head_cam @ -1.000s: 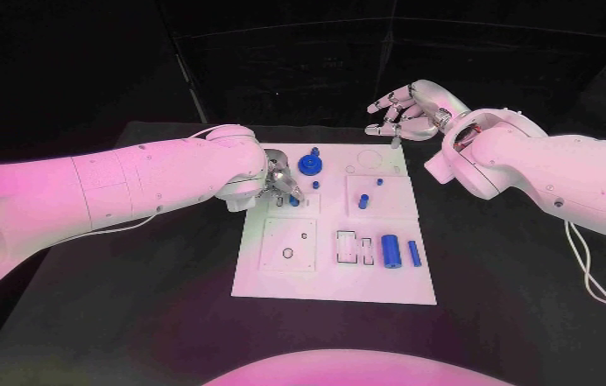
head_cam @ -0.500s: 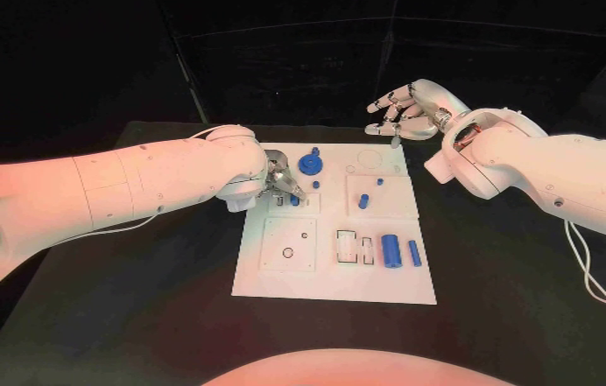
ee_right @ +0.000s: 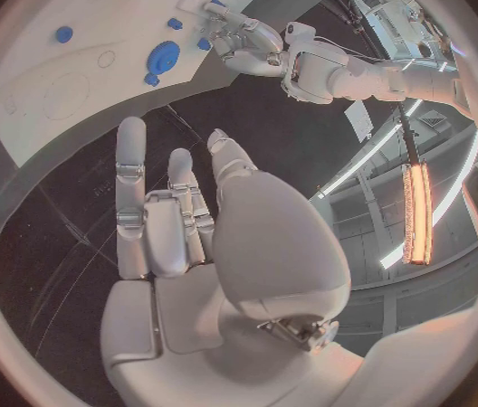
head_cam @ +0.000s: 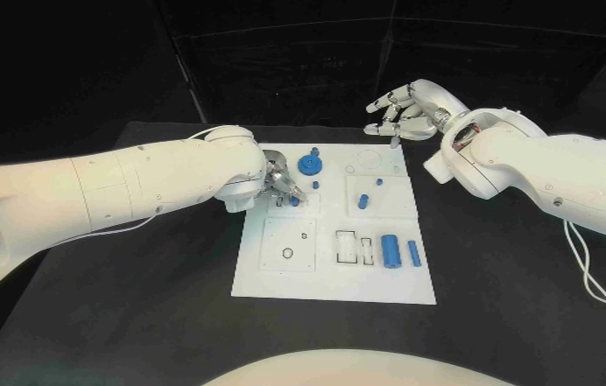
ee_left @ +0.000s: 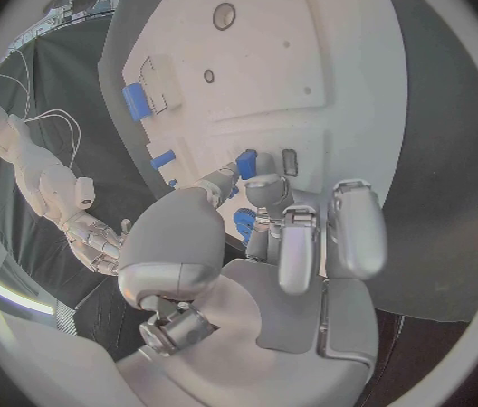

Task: Assemble the parts on the task board

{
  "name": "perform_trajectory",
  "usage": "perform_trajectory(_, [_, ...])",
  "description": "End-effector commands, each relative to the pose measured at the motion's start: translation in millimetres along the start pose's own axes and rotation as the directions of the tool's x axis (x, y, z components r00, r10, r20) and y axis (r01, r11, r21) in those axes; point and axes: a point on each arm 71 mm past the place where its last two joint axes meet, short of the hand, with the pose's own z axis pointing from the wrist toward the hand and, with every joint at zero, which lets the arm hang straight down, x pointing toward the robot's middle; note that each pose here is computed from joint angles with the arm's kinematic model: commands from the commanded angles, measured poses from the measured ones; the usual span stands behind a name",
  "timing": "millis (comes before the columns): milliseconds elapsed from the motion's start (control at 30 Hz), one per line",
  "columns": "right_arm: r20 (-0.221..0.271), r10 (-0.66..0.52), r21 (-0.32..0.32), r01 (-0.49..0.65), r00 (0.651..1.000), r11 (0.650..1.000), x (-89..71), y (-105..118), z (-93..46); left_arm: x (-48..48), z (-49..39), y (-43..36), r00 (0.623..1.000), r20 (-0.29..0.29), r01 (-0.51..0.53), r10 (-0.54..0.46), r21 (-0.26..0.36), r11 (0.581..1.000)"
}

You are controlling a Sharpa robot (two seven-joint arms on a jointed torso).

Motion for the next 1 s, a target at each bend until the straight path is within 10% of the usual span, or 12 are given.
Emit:
perform_trajectory(33, [-0.001,0.002,-0.015,-0.002,1.0,1.0,-0.5,2.3,0.1,0.0,-1.2,0.9,1.0,0.001,0.003,-0.003,-0.008,1.0])
perform_trajectory(633, [0.002,0.002,-0.011,-0.002,1.0,1.0,-1.7,0.5,1.0,-13.4,-16.7,3.0,0.999,0.037,0.034,-0.034,0.018,0.999])
perform_trajectory(1000, [0.0,0.001,-0.005,-0.001,1.0,1.0,-2.6,-1.2,0.8,-63.0,-35.7,12.5,0.992,0.105,0.064,-0.065,0.015,0.998])
